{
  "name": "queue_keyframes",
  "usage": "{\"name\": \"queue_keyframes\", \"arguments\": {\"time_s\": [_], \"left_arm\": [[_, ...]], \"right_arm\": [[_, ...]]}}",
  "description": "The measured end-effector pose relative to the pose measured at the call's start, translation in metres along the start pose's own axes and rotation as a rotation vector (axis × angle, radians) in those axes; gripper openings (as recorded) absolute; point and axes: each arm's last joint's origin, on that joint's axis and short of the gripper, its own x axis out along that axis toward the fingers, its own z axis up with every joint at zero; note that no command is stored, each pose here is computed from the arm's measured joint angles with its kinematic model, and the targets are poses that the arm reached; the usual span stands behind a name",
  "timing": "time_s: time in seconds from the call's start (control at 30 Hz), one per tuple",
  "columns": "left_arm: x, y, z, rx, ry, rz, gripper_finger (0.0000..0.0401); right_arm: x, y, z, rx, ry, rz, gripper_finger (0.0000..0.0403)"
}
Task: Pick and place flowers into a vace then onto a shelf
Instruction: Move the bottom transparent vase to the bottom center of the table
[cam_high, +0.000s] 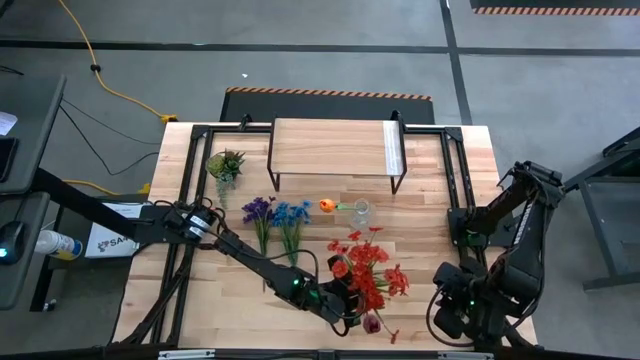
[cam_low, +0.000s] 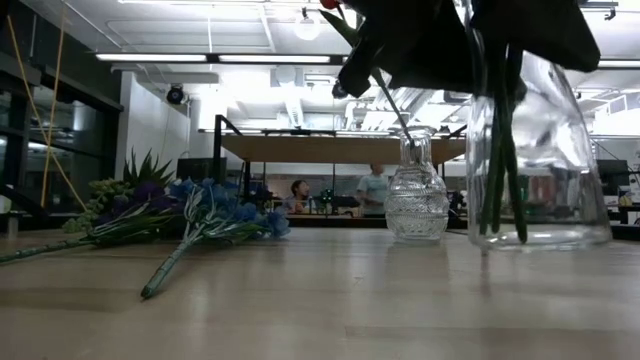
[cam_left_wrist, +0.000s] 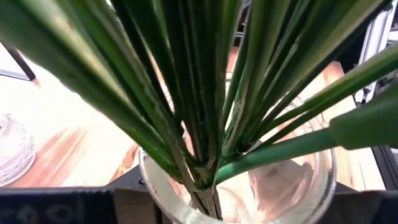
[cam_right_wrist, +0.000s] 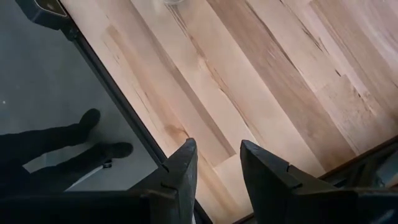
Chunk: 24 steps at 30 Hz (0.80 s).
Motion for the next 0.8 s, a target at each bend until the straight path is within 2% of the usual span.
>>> {"name": "queue_keyframes", "arguments": {"time_s": [0.37,0.6,0.8], "left_arm": [[0.0,0.0001,-0.0022,0.013,0.027,-0.019,0.0204],[0.0,0.0003,-0.0025,0.015,0.029,-0.017,0.0251],[-0.0001,-0.0004,-0.0029,0.016,0.04,-0.039,0.0236]], "right_arm": [[0.0,0.0001,0.0003,-0.008,-0.014,0.002,0.0114],[0.0,0.0002,0.0003,-0.008,-0.014,0.003,0.0114],[-0.0001,0.0005,0.0001,-0.008,-0.013,0.007,0.0114]]}}
